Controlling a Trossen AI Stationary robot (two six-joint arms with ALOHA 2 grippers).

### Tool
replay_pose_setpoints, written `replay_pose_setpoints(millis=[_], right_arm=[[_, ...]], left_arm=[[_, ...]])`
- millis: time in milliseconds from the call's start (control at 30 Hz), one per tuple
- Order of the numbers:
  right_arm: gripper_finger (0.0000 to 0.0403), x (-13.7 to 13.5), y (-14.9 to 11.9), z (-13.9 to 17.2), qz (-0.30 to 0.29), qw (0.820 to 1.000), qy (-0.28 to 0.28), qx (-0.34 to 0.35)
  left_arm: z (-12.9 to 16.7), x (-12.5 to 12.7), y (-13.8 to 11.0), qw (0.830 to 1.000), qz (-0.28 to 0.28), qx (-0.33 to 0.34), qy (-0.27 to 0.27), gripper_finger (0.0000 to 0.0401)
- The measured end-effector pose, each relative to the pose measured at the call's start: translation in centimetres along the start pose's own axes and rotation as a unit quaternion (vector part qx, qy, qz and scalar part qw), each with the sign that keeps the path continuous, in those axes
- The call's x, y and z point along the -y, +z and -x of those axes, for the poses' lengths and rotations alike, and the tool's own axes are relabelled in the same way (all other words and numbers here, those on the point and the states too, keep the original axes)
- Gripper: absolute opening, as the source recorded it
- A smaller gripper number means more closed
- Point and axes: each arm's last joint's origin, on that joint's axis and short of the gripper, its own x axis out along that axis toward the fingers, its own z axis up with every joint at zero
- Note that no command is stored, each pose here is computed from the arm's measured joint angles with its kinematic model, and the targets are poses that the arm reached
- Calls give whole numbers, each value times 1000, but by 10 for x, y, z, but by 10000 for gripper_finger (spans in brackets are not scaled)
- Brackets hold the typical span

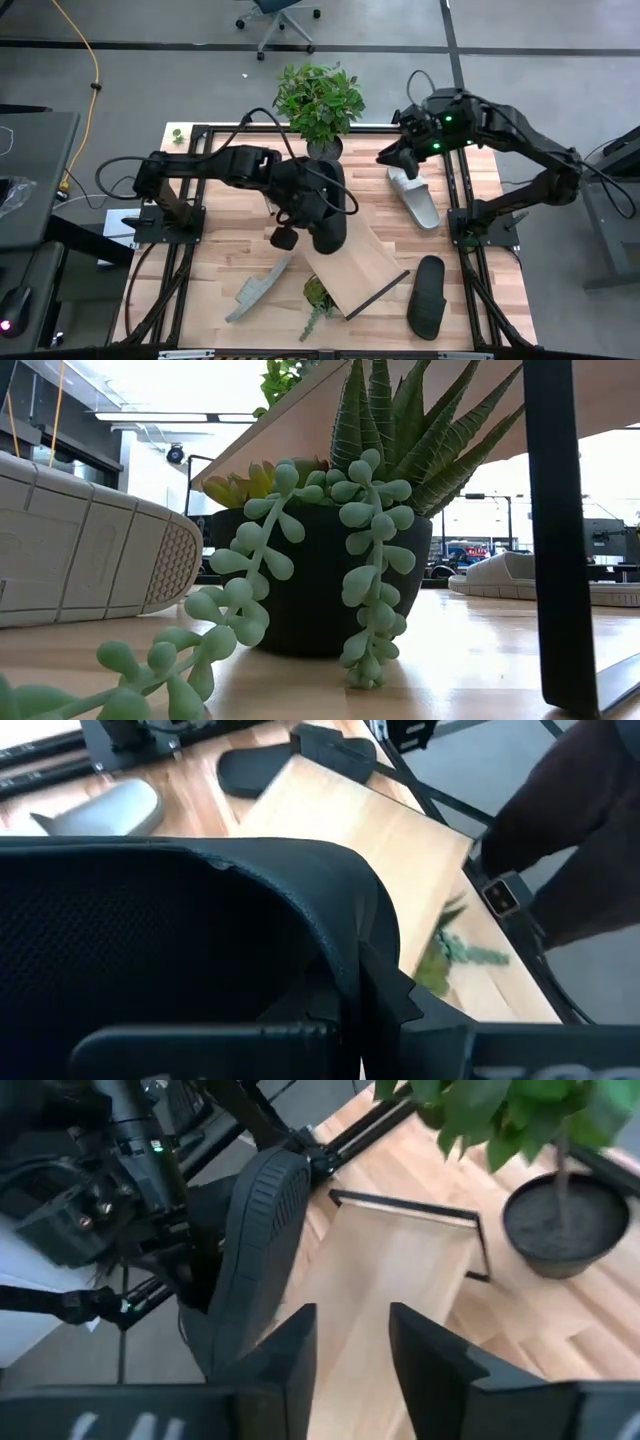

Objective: Pick and place slides into the shelf
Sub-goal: Put the left black slide on the shelf

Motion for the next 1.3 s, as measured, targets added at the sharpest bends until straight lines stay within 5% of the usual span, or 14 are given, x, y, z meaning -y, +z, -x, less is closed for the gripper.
replay_pose_setpoints(millis=[733,1300], right_arm=[[143,-15,7,-56,27,999,42,-21],[230,-13,7,-67,21,999,24,-24]], left_arm=[[-32,-2,5,1000,25,-12,11,3],[-37,-5,10,999,26,13,17,3]])
